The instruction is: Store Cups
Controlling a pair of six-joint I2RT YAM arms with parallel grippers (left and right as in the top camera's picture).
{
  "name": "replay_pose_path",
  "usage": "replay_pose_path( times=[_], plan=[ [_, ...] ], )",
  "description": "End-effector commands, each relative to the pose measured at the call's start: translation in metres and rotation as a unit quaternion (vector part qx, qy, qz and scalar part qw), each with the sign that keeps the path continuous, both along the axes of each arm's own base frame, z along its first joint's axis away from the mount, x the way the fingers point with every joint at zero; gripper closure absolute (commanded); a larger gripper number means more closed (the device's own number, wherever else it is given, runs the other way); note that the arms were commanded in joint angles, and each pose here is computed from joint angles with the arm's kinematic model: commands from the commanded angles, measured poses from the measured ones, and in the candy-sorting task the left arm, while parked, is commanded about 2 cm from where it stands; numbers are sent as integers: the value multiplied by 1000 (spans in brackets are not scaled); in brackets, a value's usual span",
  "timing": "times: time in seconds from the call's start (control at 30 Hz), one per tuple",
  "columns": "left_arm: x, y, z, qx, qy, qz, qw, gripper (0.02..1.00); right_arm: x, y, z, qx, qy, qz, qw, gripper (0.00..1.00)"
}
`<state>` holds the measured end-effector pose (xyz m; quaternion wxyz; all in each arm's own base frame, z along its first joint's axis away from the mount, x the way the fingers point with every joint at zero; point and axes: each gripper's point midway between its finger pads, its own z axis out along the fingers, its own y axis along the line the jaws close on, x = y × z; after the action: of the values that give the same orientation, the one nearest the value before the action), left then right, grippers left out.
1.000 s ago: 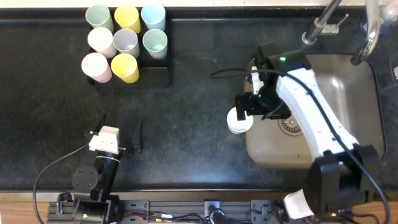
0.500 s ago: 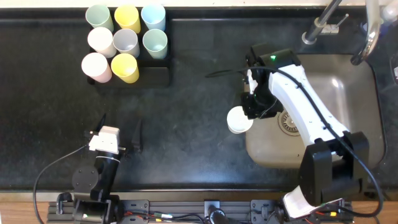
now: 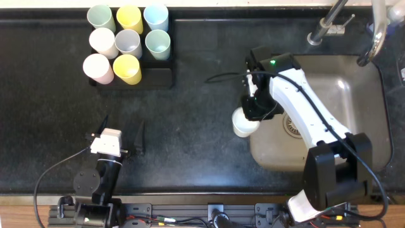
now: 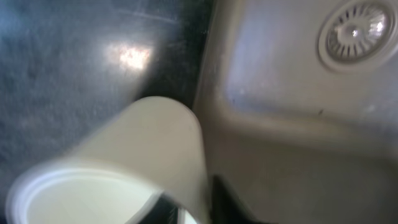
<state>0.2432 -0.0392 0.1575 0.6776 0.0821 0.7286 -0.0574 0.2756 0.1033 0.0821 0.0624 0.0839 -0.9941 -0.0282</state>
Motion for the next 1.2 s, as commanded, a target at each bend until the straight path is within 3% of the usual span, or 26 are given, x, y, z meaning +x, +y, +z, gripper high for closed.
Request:
replay_pose_path(
  times=[0.03, 0.27, 0.4, 0.53, 0.73, 0.87, 1.03, 1.2],
  plan=[
    [0, 0, 0, 9, -3, -1, 1000, 18, 2, 3, -1, 4, -5, 3, 1000, 956],
    [0, 0, 0, 9, -3, -1, 1000, 18, 1, 12, 1, 7, -11, 16, 1000, 958],
    [0, 0, 0, 9, -3, -1, 1000, 18, 8, 26, 29, 24, -59, 33, 997, 958],
    [0, 0, 0, 9, -3, -1, 1000, 18, 27, 45, 96, 63, -157, 34, 985, 956],
    [0, 0, 0, 9, -3, -1, 1000, 18, 59, 79, 211, 126, -292, 32, 947, 958],
    [0, 0, 0, 9, -3, -1, 1000, 18, 72, 116, 250, 147, -335, 42, 930, 958],
    [0, 0, 0, 9, -3, -1, 1000, 18, 89, 167, 248, 147, -345, 62, 925, 958],
    [0, 0, 0, 9, -3, -1, 1000, 18, 104, 206, 208, 138, -322, 86, 933, 956]
  ],
)
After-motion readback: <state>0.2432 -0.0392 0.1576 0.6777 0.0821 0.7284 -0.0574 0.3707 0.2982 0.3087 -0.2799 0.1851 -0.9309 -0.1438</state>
